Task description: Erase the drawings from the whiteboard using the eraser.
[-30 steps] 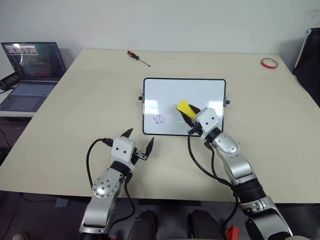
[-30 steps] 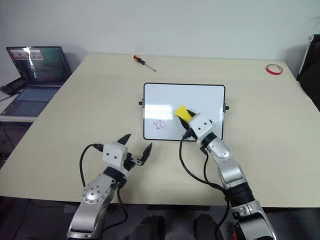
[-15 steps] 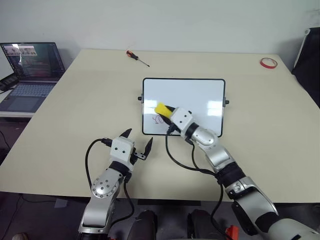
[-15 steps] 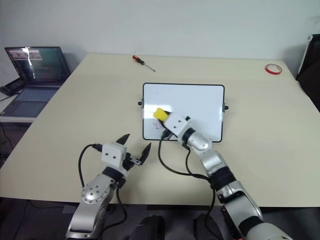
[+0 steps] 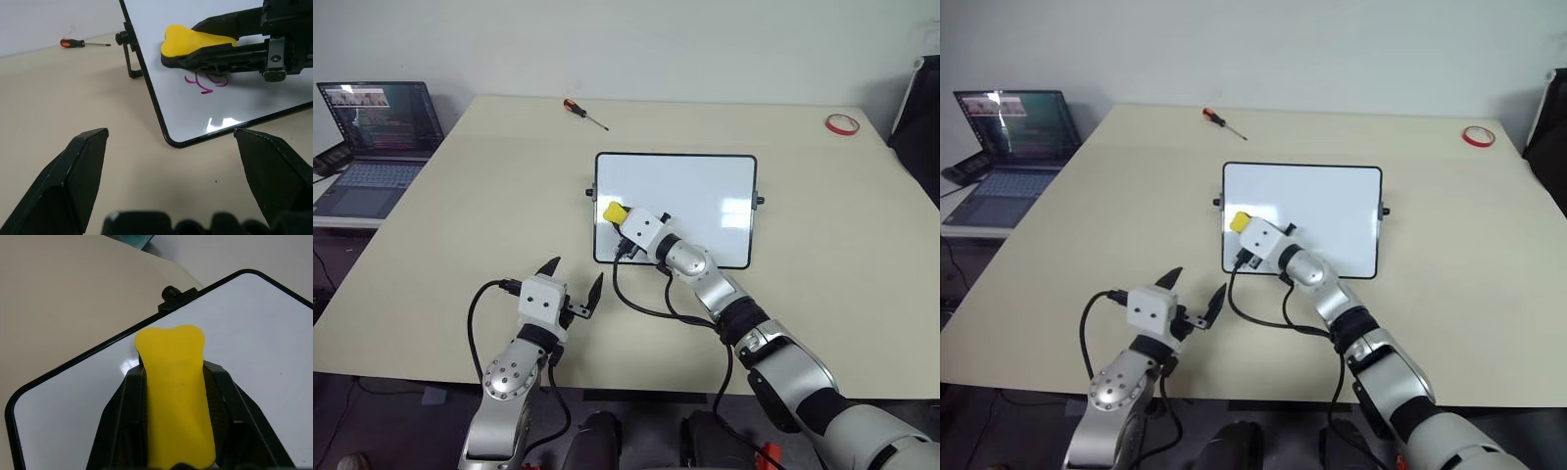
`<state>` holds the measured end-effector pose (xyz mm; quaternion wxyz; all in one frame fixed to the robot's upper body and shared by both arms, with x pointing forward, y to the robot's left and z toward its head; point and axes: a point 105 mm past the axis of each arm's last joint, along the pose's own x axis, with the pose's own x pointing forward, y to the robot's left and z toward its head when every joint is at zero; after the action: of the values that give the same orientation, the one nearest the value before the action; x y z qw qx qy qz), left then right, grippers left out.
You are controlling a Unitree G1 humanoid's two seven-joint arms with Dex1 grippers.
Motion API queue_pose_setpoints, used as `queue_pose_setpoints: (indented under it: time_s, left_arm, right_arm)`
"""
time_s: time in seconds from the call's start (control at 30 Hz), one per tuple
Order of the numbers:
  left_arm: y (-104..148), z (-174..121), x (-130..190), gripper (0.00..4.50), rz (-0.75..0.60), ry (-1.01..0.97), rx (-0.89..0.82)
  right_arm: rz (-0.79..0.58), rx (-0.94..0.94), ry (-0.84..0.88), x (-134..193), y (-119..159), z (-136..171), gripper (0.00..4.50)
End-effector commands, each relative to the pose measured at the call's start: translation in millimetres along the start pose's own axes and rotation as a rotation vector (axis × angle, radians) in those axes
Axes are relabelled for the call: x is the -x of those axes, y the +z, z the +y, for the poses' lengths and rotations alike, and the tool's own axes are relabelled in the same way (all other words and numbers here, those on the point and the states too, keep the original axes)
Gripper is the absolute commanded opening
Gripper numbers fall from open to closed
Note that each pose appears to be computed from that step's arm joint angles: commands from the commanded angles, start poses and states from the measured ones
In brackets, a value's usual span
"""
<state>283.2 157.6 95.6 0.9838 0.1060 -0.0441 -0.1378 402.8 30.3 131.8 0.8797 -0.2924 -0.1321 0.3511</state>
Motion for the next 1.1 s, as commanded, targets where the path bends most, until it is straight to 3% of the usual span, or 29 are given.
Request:
queue_pose_setpoints:
  time_s: [0.03,0.17,0.27,0.43,0.63,0.8,0.93,1.03,1.1]
  left_arm:
    - [14.3,-1.7,-0.7,4.5,-0.047,-0.003,-0.011]
    - [16.1,-1.0,-2.0,4.5,-0.049,-0.013,-0.017]
    - [16.3,0.2,-0.9,4.5,-0.048,-0.011,-0.02]
    - [15.4,0.8,-0.9,4.5,-0.043,-0.007,-0.019]
    - [17.6,-2.9,-8.1,4.5,-0.054,-0.039,-0.02]
    - [19.2,-4.7,-12.0,4.5,-0.061,-0.057,-0.02]
    - [20.0,-5.0,-13.9,4.5,-0.065,-0.061,-0.019]
    - [20.8,-6.5,-16.0,4.5,-0.07,-0.068,-0.016]
    - [20.7,-6.4,-17.2,4.5,-0.072,-0.068,-0.016]
  right_arm:
    - [0.032,-0.012,-0.008,1.8,-7.5,-5.7,1.2]
    - [0.136,-0.039,0.266,19.4,-36.7,46.9,1.2]
    - [0.184,-0.055,0.338,32.7,-48.6,58.7,1.2]
    - [0.215,-0.055,0.243,37.5,-54.6,35.3,1.2]
    - [0.193,-0.039,-0.087,30.3,-46.9,-26.7,1.2]
    - [0.197,-0.009,-0.193,34.6,-48.3,-45.2,1.2]
    - [0.209,-0.026,-0.156,35.8,-52.5,-36.6,1.2]
    - [0.233,-0.023,0.112,42.8,-61.1,13.9,1.2]
    - [0.268,-0.017,0.213,52.2,-69.8,31.7,1.2]
